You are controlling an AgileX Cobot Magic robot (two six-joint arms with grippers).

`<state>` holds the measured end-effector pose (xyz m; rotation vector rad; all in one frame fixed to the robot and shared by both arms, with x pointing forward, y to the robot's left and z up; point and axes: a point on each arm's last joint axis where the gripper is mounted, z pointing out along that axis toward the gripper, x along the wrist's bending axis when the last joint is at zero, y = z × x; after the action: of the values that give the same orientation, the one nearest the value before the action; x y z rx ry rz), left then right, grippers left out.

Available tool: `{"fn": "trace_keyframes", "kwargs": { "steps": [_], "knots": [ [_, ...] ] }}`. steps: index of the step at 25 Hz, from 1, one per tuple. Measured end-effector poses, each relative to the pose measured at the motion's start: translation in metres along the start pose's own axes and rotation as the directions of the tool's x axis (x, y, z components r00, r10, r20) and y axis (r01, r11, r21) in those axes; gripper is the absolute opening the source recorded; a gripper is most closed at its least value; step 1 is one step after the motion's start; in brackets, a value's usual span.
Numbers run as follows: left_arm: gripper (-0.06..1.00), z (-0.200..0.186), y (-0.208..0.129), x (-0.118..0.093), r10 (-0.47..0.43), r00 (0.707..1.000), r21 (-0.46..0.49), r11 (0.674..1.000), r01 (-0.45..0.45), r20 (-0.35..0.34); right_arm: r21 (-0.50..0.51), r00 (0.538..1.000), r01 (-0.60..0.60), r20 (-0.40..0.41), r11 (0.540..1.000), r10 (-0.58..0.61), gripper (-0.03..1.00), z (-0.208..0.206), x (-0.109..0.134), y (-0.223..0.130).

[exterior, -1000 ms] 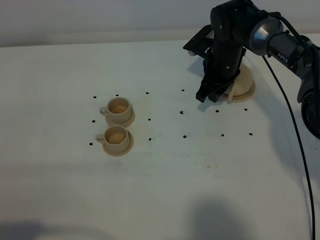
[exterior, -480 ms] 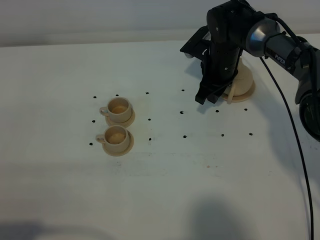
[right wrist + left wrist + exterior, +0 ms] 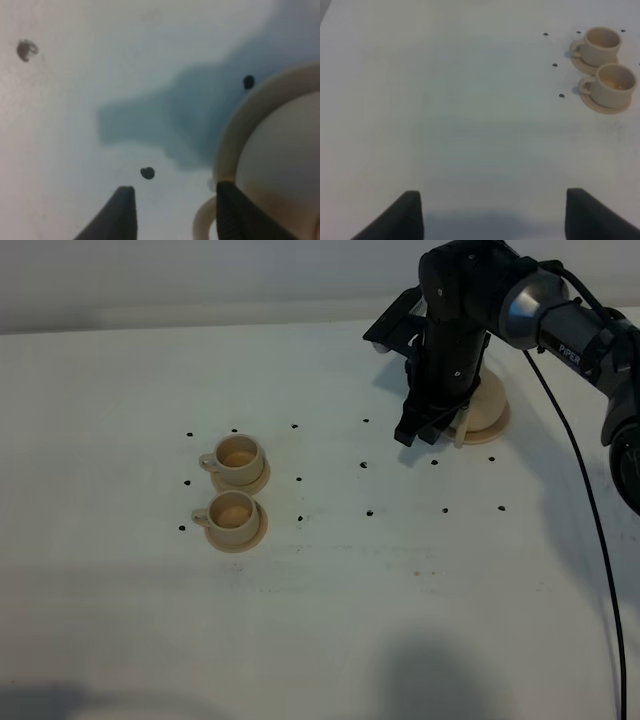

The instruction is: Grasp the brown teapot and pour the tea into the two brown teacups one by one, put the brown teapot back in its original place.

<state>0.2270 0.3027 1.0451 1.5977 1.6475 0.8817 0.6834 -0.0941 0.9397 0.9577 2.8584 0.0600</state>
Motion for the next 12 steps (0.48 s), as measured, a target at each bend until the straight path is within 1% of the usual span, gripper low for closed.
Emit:
{"fn": "trace_keyframes", "kwargs": {
  "steps": [5, 9, 12],
  "knots": [
    [0.57, 0.0, 0.0, 0.0, 0.0, 1.0, 0.0, 1.0, 0.0, 0.0, 0.023, 1.0, -0.005, -0.012, 1.0, 0.005, 0.36, 0.006, -0.005, -0.008],
    [0.57, 0.0, 0.0, 0.0, 0.0, 1.0, 0.0, 1.0, 0.0, 0.0, 0.072, 0.999, 0.012, -0.04, 0.997, -0.01, 0.36, 0.018, 0.0, -0.017],
    [0.57, 0.0, 0.0, 0.0, 0.0, 1.0, 0.0, 1.0, 0.0, 0.0, 0.084, 0.999, 0.019, -0.05, 0.996, -0.014, 0.36, 0.018, 0.0, -0.022]
  ]
}}
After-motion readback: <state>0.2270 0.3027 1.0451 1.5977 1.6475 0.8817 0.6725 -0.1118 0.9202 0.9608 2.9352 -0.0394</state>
